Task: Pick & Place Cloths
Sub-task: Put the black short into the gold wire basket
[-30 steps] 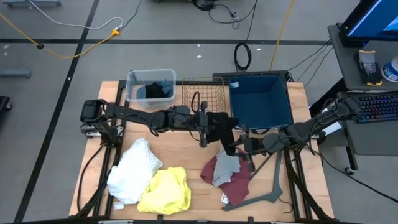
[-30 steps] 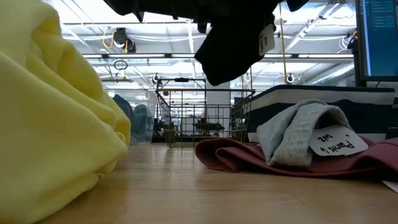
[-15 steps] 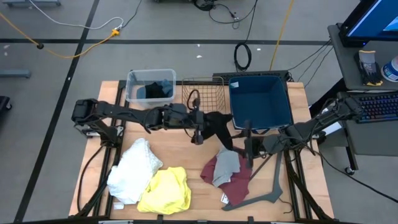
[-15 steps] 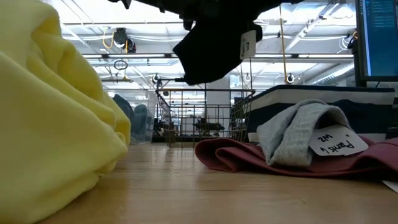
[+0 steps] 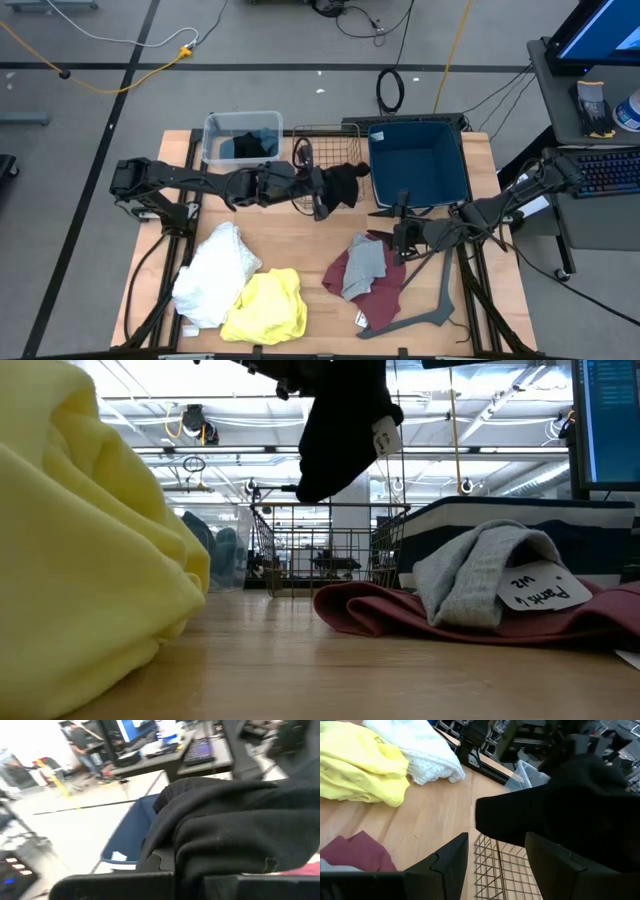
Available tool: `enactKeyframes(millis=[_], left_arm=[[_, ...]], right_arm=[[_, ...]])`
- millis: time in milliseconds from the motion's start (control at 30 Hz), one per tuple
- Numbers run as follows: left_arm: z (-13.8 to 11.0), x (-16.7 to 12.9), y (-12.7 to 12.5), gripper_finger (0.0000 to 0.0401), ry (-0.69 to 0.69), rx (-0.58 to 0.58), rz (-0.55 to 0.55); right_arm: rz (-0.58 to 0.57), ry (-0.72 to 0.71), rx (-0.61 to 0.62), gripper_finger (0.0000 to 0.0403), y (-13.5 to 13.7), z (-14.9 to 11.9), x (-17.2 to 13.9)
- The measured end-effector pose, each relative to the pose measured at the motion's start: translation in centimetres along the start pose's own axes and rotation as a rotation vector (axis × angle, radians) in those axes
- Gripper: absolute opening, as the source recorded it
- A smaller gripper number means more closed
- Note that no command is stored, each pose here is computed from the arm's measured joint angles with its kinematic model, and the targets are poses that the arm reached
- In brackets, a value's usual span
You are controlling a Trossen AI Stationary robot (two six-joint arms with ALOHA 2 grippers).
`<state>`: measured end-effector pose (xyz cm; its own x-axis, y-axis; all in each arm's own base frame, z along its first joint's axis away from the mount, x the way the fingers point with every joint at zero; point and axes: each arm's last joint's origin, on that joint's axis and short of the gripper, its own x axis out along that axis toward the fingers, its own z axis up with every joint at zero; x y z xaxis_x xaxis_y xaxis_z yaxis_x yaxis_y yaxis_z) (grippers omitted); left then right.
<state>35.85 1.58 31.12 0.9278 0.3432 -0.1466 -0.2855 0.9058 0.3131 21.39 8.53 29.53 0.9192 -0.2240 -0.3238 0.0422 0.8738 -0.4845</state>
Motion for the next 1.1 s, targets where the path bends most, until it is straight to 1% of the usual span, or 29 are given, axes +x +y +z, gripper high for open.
enactKeyframes(millis=[100, 233, 367, 667, 767, 900, 1100], left_arm=[[0.0, 0.1, 0.5, 0.0000, 0.008, 0.022, 0.070], [-0.1, 0.4, 1.5, 0.0000, 0.008, 0.030, 0.123], [-0.2, 0.7, 2.9, 0.0000, -0.012, 0.035, 0.171], [-1.2, 1.4, 6.9, 0.0000, 0.001, 0.013, 0.271], [-1.6, 1.6, 8.3, 0.0000, -0.006, -0.028, 0.256], [-2.4, 1.8, 10.2, 0.0000, -0.002, -0.110, 0.236], [-3.9, 1.7, 11.8, 0.0000, 0.092, -0.214, 0.265]], right_arm=[[-0.001, 0.008, -0.003, 0.0193, 0.0, -0.1, 0.0], [0.003, 0.023, -0.003, 0.0192, 0.0, -0.3, 0.0], [0.011, 0.059, 0.033, 0.0192, 0.1, -0.7, 0.0], [0.024, 0.170, 0.133, 0.0192, 0.4, -1.9, -0.2], [0.026, 0.193, 0.157, 0.0192, 0.4, -2.2, -0.2], [0.081, 0.200, 0.170, 0.0192, 0.6, -2.2, -0.2], [0.155, 0.195, 0.218, 0.0192, 0.8, -2.2, -0.2]])
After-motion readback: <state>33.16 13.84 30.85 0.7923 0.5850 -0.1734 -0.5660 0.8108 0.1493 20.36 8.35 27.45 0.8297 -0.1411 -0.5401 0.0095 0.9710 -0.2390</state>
